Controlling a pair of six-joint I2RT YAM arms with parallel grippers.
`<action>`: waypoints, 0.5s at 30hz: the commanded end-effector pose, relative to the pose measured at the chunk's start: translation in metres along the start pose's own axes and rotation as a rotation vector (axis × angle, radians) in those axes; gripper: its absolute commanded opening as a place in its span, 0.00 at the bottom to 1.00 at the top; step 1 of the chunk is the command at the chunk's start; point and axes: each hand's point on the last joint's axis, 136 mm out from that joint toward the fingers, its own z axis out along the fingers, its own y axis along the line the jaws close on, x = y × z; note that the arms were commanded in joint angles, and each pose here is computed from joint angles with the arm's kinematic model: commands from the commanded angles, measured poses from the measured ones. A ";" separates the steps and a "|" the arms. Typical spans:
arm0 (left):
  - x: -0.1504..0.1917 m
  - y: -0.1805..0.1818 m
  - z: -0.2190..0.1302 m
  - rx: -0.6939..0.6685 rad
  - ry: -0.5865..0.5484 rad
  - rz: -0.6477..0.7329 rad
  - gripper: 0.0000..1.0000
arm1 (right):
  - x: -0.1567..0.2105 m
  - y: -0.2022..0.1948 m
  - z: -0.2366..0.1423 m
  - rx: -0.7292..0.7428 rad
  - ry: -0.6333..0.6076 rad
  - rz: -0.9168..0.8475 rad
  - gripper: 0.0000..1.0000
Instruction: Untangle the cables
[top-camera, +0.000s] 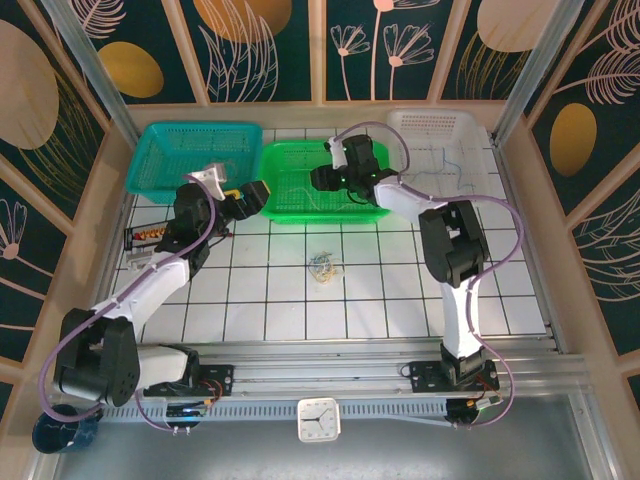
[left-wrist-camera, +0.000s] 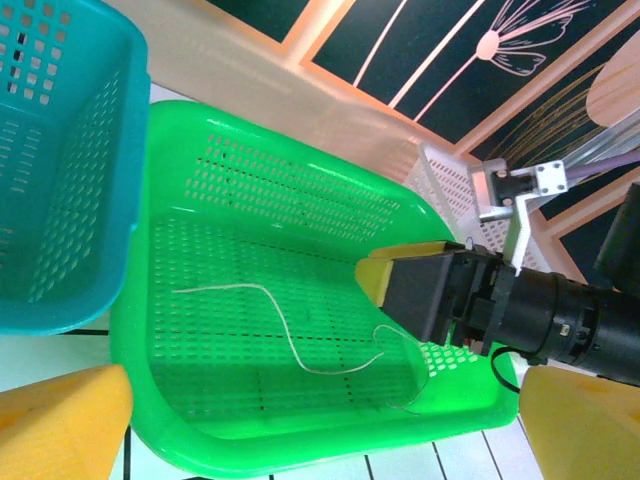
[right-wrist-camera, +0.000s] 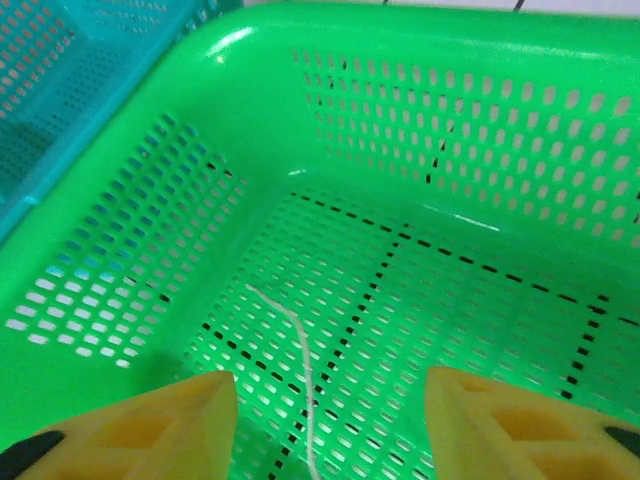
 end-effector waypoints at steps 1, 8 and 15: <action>-0.002 -0.010 -0.007 0.038 -0.011 0.015 0.99 | -0.047 0.018 -0.048 -0.006 -0.115 -0.026 0.54; 0.005 -0.009 -0.013 0.043 0.001 0.011 0.99 | -0.046 0.041 -0.087 -0.032 -0.138 -0.004 0.54; 0.020 -0.010 -0.018 0.074 0.035 -0.027 0.99 | -0.002 0.078 -0.114 -0.090 -0.100 0.037 0.54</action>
